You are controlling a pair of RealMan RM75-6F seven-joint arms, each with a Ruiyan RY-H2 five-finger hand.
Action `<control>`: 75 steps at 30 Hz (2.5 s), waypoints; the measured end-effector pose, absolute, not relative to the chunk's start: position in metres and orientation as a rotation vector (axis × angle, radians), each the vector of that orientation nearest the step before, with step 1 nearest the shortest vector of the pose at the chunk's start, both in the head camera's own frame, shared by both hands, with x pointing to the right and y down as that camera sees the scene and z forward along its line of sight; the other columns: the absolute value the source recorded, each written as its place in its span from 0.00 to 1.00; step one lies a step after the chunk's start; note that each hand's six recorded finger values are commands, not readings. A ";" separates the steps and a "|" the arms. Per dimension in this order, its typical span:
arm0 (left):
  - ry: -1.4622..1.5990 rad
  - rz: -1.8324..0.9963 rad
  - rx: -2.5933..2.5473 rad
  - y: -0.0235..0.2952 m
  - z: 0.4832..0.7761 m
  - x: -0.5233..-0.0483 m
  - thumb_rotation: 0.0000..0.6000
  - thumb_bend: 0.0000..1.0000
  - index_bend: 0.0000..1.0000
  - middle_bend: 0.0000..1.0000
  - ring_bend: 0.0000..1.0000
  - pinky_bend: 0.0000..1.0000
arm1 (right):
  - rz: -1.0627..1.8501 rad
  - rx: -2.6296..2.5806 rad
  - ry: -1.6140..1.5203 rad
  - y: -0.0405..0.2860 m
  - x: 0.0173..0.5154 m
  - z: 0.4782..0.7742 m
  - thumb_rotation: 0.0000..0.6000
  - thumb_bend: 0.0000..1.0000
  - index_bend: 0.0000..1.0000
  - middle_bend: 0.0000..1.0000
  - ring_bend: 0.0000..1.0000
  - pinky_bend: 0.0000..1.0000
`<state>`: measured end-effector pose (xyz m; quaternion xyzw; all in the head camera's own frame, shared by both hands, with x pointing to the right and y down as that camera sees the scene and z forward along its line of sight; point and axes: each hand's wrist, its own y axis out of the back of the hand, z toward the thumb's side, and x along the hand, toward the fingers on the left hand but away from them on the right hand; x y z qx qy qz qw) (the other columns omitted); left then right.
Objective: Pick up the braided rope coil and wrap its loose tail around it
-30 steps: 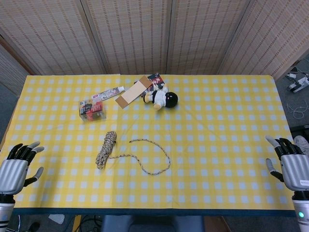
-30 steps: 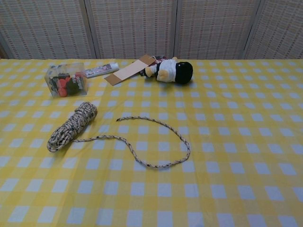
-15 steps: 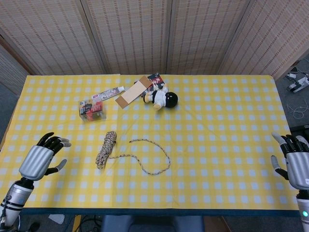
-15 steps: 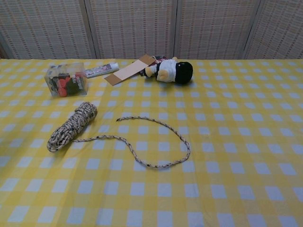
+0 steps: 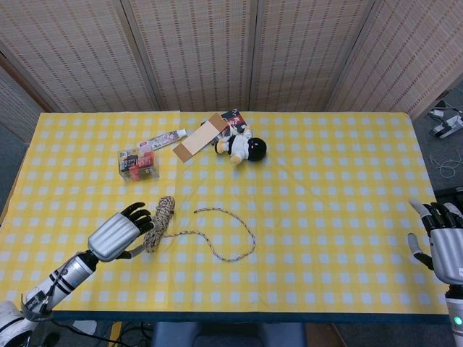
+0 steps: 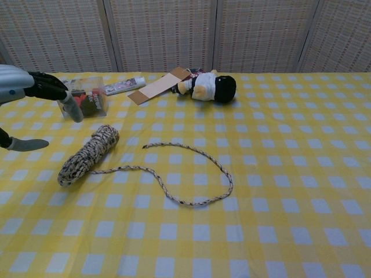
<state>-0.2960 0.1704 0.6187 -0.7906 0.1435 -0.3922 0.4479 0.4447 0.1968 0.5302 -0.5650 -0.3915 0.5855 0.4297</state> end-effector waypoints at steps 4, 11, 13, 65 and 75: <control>0.237 -0.983 -1.935 0.171 0.631 -0.285 0.57 0.32 0.31 0.31 0.14 0.12 | 1.465 -1.406 -0.984 0.198 0.447 0.529 1.00 0.38 0.18 0.27 0.17 0.29; 0.115 -1.033 -1.938 0.177 0.646 -0.276 0.46 0.32 0.31 0.31 0.13 0.11 | 1.474 -1.407 -0.995 0.201 0.451 0.531 1.00 0.38 0.18 0.27 0.17 0.29; 0.092 -1.049 -1.937 0.180 0.649 -0.276 0.46 0.32 0.31 0.31 0.13 0.11 | 1.474 -1.408 -0.996 0.202 0.452 0.531 1.00 0.38 0.18 0.27 0.17 0.29; 0.443 -1.406 -1.651 0.124 0.684 -0.335 0.46 0.32 0.30 0.31 0.25 0.17 | 1.492 -1.419 -1.040 0.208 0.465 0.536 1.00 0.38 0.18 0.27 0.17 0.29; 0.429 -1.530 -1.614 0.124 0.718 -0.332 0.42 0.32 0.30 0.31 0.25 0.18 | 1.500 -1.408 -1.053 0.210 0.470 0.533 1.00 0.38 0.18 0.27 0.17 0.29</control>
